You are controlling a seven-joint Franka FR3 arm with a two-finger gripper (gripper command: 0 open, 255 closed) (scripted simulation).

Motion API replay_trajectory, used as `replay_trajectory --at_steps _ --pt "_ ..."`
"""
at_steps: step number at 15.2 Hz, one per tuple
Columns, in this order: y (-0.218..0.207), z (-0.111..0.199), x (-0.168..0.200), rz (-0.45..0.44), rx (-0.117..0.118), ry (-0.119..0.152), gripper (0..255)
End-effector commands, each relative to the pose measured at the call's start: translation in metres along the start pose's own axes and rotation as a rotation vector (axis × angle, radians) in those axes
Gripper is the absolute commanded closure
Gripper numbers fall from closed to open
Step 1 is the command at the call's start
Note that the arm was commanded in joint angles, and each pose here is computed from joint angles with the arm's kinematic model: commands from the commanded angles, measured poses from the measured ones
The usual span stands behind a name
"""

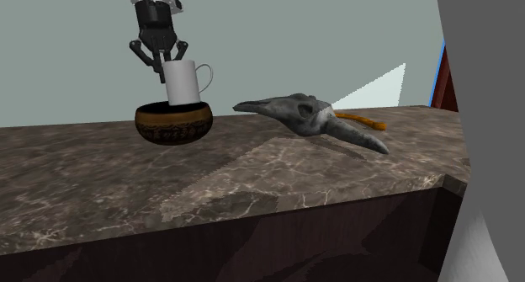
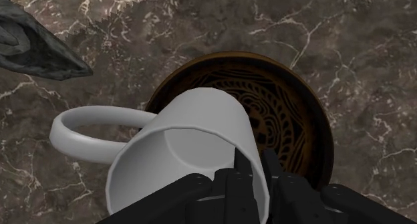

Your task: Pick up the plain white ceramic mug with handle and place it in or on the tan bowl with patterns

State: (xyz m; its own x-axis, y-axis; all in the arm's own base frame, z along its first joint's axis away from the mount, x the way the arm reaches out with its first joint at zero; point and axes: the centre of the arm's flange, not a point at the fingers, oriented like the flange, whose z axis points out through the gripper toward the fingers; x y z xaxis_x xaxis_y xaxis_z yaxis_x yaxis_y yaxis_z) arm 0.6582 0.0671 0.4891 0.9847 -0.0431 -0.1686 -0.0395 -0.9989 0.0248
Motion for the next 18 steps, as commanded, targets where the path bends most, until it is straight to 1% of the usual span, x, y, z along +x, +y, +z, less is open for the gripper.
replay_trajectory --at_steps 1,2,7,11,18 --pt "0.000 0.000 0.000 0.000 0.000 0.000 255" --pt "0.000 0.000 0.000 0.000 0.000 0.000 0" --pt "0.000 0.000 0.000 0.000 0.000 0.000 0" --pt "0.000 -0.050 0.000 0.000 0.000 0.000 0" --pt "0.000 -0.050 0.000 0.000 0.000 0.000 0"
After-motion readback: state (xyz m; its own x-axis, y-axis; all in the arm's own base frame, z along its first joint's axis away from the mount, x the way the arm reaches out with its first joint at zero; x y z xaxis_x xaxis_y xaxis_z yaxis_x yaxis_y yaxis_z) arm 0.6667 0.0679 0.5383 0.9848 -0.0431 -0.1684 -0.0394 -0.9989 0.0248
